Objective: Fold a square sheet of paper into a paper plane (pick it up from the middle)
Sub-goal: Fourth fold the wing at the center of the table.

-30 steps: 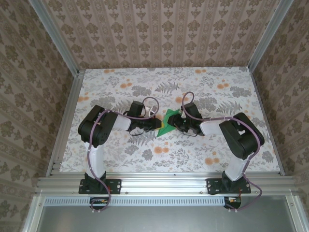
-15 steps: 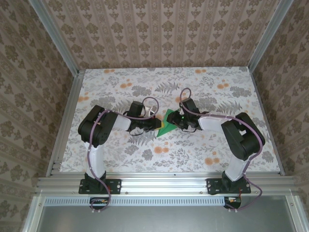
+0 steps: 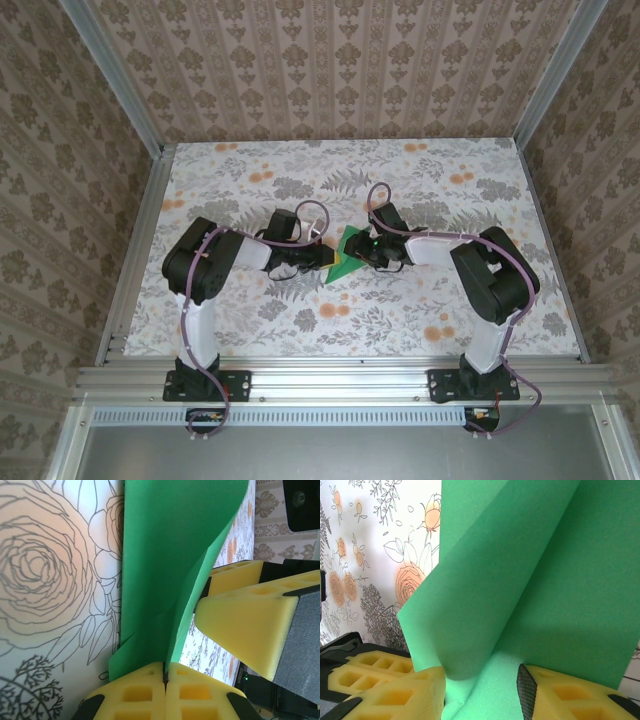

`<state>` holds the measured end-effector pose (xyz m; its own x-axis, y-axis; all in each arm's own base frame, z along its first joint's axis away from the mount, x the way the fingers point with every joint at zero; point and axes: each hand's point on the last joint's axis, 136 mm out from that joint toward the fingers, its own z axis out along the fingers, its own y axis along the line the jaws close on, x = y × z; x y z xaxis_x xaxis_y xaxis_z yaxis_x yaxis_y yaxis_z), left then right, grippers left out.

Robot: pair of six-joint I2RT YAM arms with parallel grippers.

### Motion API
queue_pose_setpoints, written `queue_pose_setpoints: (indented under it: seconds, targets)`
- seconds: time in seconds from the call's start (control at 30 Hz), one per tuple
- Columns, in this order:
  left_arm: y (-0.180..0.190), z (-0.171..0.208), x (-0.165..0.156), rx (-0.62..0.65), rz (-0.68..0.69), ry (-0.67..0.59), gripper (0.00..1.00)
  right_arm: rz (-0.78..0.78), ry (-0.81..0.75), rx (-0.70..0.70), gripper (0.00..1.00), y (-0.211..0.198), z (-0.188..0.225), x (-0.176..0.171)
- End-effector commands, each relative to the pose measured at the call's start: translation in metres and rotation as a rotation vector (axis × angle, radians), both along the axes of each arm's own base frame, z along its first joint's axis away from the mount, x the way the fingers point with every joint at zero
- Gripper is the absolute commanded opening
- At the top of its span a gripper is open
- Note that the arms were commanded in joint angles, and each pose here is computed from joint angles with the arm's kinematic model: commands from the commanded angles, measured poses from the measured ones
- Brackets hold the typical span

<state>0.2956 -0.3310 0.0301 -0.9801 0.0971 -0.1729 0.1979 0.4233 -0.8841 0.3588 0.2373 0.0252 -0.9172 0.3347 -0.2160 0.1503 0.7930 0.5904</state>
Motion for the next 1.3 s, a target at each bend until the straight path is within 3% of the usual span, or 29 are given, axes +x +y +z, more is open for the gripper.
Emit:
queue_pose_setpoints:
  seconds: [0.0,0.27,0.63,0.97,1.27]
  targets:
    - [0.001,-0.012,-0.005,0.020,-0.023,0.042,0.10,-0.014,0.103,-0.080,0.45,-0.013,-0.031,-0.019]
    - [-0.009,-0.008,-0.005,0.016,-0.064,0.035,0.21,-0.030,0.142,-0.105,0.46,-0.018,-0.041,-0.025]
    - [-0.012,-0.007,-0.008,0.014,-0.082,0.030,0.10,-0.041,0.165,-0.119,0.44,-0.021,-0.047,-0.029]
    - [-0.005,0.017,-0.007,-0.020,-0.066,-0.002,0.23,-0.062,0.224,-0.192,0.47,-0.034,-0.060,-0.038]
    - [0.011,0.029,-0.011,-0.007,-0.026,-0.025,0.27,-0.092,0.281,-0.278,0.49,-0.047,-0.068,-0.045]
